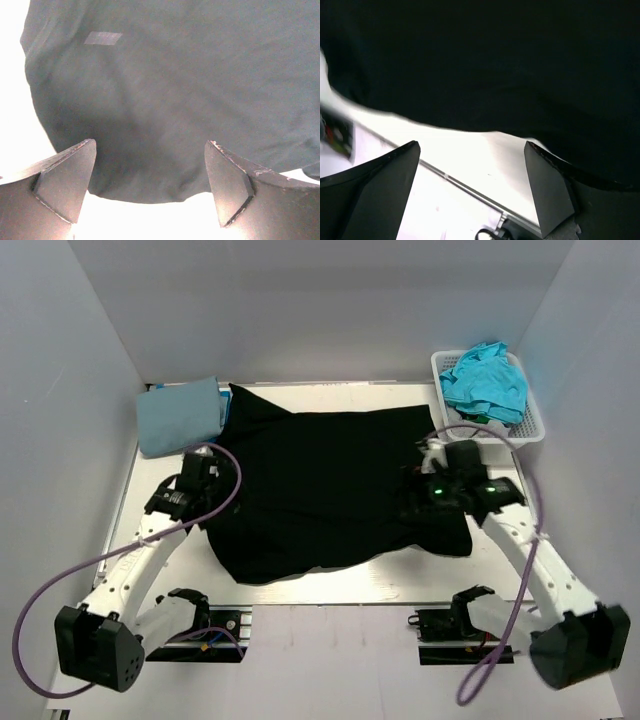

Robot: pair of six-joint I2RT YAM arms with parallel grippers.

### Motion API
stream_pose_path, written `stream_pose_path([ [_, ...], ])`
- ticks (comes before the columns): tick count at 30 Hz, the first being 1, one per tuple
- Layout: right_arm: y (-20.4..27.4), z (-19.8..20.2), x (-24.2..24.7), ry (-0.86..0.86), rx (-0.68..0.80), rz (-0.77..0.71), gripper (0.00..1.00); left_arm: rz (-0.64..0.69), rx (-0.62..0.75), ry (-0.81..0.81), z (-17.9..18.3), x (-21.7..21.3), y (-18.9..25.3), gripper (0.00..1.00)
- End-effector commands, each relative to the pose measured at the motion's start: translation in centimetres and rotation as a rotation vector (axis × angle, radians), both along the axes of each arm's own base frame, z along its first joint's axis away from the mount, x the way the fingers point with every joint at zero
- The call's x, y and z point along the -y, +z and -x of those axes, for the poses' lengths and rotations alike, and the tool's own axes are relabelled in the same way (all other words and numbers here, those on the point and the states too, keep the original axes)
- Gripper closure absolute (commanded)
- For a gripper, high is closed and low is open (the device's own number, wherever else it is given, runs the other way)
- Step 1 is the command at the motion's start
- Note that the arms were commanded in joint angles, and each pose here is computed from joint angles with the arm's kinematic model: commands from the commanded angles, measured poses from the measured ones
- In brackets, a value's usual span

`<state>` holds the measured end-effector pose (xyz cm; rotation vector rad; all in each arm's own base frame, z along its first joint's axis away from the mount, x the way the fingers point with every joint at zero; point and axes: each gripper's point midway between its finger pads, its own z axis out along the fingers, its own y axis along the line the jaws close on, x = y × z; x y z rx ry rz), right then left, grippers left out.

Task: Fold and stack the t-shirts
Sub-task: Flatten out the tshirt

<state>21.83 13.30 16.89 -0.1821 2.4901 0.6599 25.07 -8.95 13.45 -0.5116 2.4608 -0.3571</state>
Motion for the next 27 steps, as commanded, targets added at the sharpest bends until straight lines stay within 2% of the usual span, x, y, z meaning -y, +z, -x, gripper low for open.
stream_pose_path([
  [1, 0.2, 1.1, -7.7, 0.307, 0.095, -0.042, 0.1, -0.018, -0.073, 0.1, 2.6, -1.5, 0.1, 0.01],
  [2, 0.8, 0.3, -9.1, 0.327, 0.154, -0.022, 0.1, -0.031, -0.083, 0.107, 2.9, -1.8, -0.1, 0.01],
  [3, -0.9, 1.6, -12.4, 0.437, 0.137, 0.019, 0.1, -0.02, -0.023, 0.122, 2.3, -2.0, 1.7, 0.01],
  [4, 1.0, 3.2, -16.1, 0.557, 0.213, -0.01, 0.1, -0.034, -0.024, 0.132, 2.4, -2.4, 2.1, 0.01],
  [5, 0.8, 5.6, -18.6, 0.697, 0.263, 0.011, 0.1, -0.084, -0.02, 0.19, 2.5, -3.8, 2.9, 0.01],
  [6, -0.5, 5.5, -19.9, 0.72, 0.286, 0.074, 0.1, -0.117, -0.023, 0.232, 2.7, -4.7, 3.2, 0.01],
  [7, -0.3, 8.2, -23.5, 0.865, 0.361, 0.074, 0.1, -0.207, -0.057, 0.291, 2.6, -6.4, 2.7, 0.01],
  [9, -2.1, 8.3, -25.2, 0.936, 0.42, 0.153, 0.1, -0.267, -0.126, 0.33, 3.3, -7.4, 2.7, 0.01],
  [10, -2.1, 9.4, -27.5, 1.004, 0.479, 0.147, 0.1, -0.278, -0.139, 0.342, 3.1, -7.5, 2.7, 0.01],
  [13, -4.6, 9.4, -29.5, 1.07, 0.518, 0.241, 0.11, -0.247, -0.111, 0.313, 1.9, -6.7, 2.7, 0.01],
  [18, -6.6, 11.2, -32.1, 1.184, 0.642, 0.256, 0.11, -0.229, -0.094, 0.318, 1.0, -6.5, 2.3, 0.01],
  [23, -9.6, 9.5, -34.1, 1.146, 0.739, 0.33, 0.1, -0.222, -0.112, 0.294, 1.2, -6.4, 1.4, 0.01],
  [27, -11.8, 9.3, -34.2, 1.161, 0.722, 0.359, 0.1, -0.214, -0.074, 0.323, 1.3, -7.0, 2.3, 0.01],
])
